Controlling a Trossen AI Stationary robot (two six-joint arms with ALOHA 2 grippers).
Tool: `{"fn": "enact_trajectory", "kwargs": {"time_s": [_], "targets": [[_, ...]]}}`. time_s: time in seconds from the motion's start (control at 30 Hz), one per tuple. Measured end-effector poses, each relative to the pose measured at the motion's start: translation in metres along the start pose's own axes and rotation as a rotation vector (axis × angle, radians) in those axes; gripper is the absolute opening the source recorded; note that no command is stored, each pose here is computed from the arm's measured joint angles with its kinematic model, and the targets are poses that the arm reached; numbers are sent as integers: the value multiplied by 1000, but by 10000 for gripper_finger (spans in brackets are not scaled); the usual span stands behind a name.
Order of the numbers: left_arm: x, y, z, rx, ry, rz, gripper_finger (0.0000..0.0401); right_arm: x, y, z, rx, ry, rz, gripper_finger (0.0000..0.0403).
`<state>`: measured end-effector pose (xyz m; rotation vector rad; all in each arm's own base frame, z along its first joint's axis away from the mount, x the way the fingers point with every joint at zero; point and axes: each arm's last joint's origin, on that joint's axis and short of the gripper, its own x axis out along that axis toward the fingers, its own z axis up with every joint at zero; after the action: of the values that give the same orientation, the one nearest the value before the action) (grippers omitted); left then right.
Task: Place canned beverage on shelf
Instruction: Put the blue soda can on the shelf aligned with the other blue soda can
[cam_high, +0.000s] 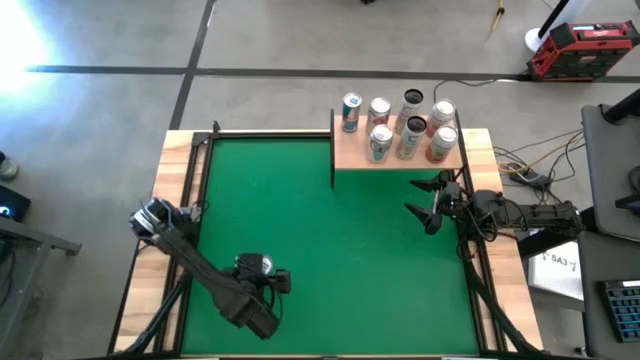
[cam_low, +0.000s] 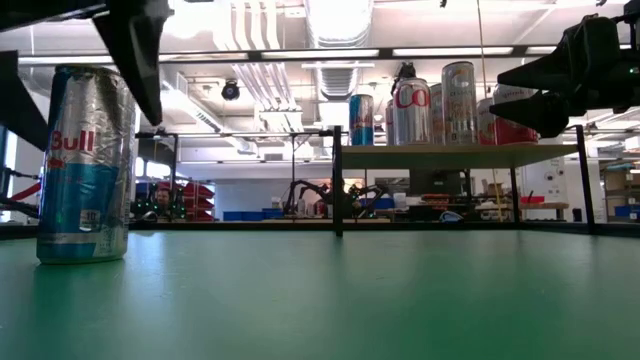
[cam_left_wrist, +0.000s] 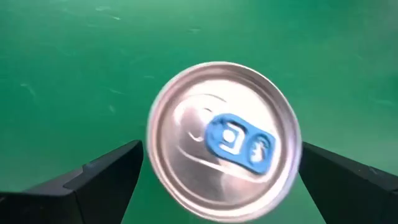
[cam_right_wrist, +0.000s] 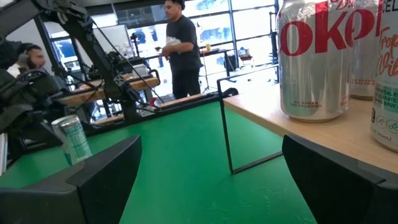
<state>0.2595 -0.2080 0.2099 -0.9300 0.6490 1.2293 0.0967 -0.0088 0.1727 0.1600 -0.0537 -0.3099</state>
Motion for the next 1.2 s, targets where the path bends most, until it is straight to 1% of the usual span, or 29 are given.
{"fn": "enact_trajectory", "kwargs": {"time_s": [0.2,0.33,0.53,0.8,0.93,1.03,1.2], "targets": [[7,5,-5,40,-71,47,400,0,0,0,0,0,0,380],[12,7,-9,48,-111,60,400,0,0,0,0,0,0,380],[20,10,-20,52,-198,4,400,0,0,0,0,0,0,380],[25,14,-31,98,-228,1,397,0,0,0,0,0,0,380],[23,17,-33,129,-266,-29,382,0,0,0,0,-1,0,380],[25,20,-36,162,-314,-49,362,0,0,0,0,-1,0,380],[28,20,-39,187,-338,-52,313,0,0,0,0,-1,0,380]]}}
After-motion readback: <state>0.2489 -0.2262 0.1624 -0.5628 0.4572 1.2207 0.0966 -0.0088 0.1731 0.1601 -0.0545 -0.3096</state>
